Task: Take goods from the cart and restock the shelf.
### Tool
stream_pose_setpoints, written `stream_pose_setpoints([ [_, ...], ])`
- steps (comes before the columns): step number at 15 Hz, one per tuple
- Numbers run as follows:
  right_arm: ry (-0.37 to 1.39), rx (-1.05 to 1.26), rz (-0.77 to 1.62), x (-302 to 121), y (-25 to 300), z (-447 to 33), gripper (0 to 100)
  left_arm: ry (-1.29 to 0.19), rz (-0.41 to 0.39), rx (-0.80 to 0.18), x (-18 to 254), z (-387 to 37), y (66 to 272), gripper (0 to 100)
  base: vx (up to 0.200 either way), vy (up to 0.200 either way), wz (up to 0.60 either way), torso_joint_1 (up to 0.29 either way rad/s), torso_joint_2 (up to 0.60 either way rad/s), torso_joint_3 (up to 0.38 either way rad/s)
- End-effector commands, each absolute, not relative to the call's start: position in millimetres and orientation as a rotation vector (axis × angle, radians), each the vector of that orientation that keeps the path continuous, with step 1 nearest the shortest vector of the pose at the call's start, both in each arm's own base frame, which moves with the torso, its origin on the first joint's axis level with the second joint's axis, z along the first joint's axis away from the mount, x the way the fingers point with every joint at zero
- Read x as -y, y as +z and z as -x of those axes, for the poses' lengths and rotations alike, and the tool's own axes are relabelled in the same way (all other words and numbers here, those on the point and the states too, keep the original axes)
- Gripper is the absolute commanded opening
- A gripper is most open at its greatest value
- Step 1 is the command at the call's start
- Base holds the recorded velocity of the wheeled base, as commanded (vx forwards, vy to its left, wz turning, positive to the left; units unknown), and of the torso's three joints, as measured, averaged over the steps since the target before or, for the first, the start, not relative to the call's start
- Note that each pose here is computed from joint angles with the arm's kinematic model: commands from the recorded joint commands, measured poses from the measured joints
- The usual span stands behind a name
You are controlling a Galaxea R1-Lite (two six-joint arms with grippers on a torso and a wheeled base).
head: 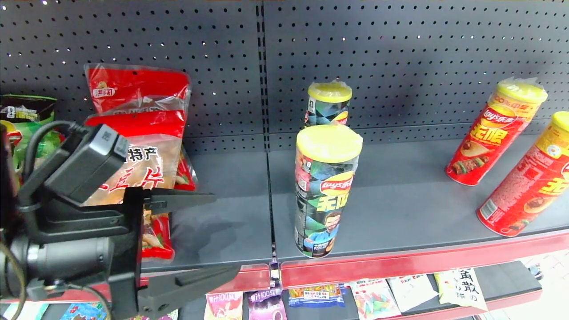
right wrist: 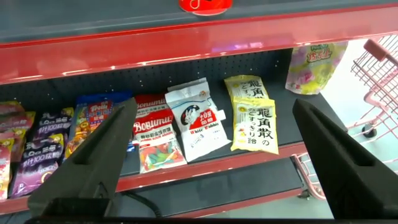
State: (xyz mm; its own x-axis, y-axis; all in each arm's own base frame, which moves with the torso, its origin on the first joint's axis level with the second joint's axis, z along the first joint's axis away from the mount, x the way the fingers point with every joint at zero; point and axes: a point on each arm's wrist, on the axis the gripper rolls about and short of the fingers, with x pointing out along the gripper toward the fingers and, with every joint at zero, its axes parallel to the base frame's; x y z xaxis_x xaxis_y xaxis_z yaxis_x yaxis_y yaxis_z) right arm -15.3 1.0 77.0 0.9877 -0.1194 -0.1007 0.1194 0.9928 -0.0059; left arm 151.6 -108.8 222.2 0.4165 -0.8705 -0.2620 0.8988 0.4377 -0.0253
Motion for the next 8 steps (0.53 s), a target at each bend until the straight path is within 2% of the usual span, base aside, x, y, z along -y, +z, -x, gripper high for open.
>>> stream_pose_setpoints([
  [1,-0.119,-0.103,0.001,-1,77,15,100,-1.129,-0.135,-0.269,129,-174,217,100,0.000,0.000,0.00,0.000,0.00,0.000],
  [4,-0.121,-0.103,-0.001,-1,77,15,100,-1.105,-0.130,-0.176,139,-190,221,100,0.000,0.000,0.00,0.000,0.00,0.000],
  [8,-0.119,-0.103,-0.001,-1,77,15,100,-1.143,-0.090,-0.142,153,-192,237,100,0.000,0.000,0.00,0.000,0.00,0.000],
])
